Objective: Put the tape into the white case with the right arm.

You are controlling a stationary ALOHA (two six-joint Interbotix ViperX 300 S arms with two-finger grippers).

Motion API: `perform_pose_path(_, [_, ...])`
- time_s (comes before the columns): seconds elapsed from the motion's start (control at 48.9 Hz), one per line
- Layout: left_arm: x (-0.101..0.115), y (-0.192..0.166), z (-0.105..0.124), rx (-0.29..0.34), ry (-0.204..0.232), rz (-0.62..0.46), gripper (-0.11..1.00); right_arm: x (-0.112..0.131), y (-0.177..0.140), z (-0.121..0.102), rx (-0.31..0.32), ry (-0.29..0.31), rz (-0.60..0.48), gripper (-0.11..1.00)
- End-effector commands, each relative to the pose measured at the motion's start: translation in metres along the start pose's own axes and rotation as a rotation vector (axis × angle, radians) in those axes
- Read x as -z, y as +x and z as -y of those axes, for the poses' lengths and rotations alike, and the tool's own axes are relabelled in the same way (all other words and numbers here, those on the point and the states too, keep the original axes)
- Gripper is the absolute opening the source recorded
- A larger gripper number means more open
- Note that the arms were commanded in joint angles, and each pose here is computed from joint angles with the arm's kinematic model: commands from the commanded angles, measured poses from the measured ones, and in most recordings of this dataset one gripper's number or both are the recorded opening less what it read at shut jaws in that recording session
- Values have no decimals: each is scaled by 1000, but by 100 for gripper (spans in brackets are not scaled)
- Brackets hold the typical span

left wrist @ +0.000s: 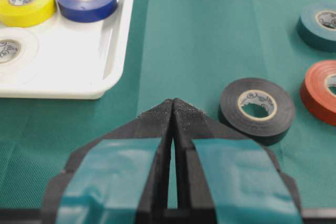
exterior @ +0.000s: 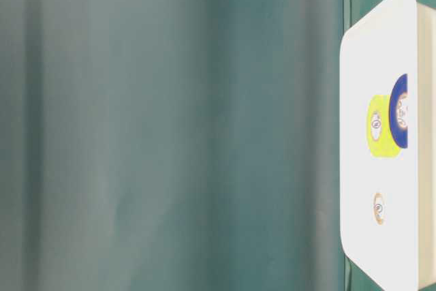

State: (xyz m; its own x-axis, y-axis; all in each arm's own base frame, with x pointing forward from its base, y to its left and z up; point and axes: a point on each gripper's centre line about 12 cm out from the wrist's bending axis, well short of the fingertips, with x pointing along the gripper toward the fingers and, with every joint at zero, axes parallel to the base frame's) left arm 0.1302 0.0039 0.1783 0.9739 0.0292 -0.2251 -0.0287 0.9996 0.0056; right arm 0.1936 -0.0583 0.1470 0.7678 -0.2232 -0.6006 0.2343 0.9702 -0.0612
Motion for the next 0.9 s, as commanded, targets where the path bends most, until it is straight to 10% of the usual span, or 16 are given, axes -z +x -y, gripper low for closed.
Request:
perform_pose_path(0.0, [-6, 0, 0, -2, -3, 17, 0, -2, -1, -9, -37, -22, 10, 57])
perform_pose_path(0.532, [-5, 0, 0, -2, -3, 14, 0, 17, -28, -62, -280, -194, 90, 56])
perform_pose_path(0.88, [-5, 0, 0, -2, -3, 14, 0, 17, -30, -66, -298, -209, 99, 56])
